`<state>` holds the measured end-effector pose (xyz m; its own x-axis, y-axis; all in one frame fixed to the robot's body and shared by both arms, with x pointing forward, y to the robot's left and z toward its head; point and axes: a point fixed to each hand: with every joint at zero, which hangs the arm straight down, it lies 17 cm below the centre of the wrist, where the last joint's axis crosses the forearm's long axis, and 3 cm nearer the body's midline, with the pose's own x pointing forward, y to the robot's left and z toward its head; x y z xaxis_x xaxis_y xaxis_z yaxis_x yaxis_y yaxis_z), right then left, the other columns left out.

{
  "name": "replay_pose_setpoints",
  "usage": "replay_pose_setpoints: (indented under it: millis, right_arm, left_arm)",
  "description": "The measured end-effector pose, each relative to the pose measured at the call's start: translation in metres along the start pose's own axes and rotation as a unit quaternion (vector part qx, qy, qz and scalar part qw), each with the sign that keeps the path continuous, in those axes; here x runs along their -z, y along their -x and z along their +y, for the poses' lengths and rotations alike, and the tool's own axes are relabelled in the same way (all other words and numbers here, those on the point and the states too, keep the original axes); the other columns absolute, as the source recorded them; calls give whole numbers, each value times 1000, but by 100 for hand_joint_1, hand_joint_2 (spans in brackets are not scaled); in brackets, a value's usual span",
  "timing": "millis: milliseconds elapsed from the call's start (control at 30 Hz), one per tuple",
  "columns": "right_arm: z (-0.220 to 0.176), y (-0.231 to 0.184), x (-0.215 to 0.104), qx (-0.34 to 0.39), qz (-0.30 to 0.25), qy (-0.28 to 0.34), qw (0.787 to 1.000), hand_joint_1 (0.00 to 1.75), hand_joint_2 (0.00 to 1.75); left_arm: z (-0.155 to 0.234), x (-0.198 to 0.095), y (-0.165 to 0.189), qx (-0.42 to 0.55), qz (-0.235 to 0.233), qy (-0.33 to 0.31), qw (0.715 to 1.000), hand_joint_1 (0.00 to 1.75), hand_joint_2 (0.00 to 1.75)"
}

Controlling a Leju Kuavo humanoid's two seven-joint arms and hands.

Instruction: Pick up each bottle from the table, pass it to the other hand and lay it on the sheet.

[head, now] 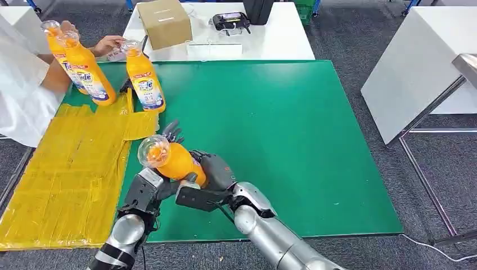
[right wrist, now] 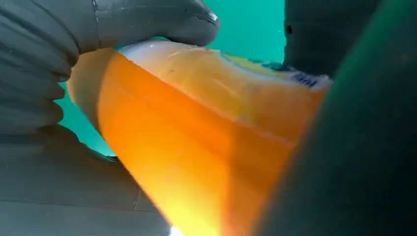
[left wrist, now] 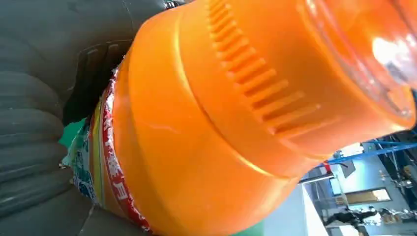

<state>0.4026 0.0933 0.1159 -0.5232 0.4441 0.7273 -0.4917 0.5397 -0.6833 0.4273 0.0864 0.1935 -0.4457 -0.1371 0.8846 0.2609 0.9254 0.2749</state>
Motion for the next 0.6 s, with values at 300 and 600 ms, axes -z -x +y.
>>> replay_pose_setpoints:
  millis: [300,600]
  right_arm:
    - [5,-1,1,-64,6,-2,998,175,175]
    - [5,-6,-7,-2,-10,22,1000,0,0]
  left_arm:
    - [7,-6,11,23,8,-12,1000,175,175]
    - [20,1,8,11,4,-29,1000,175,175]
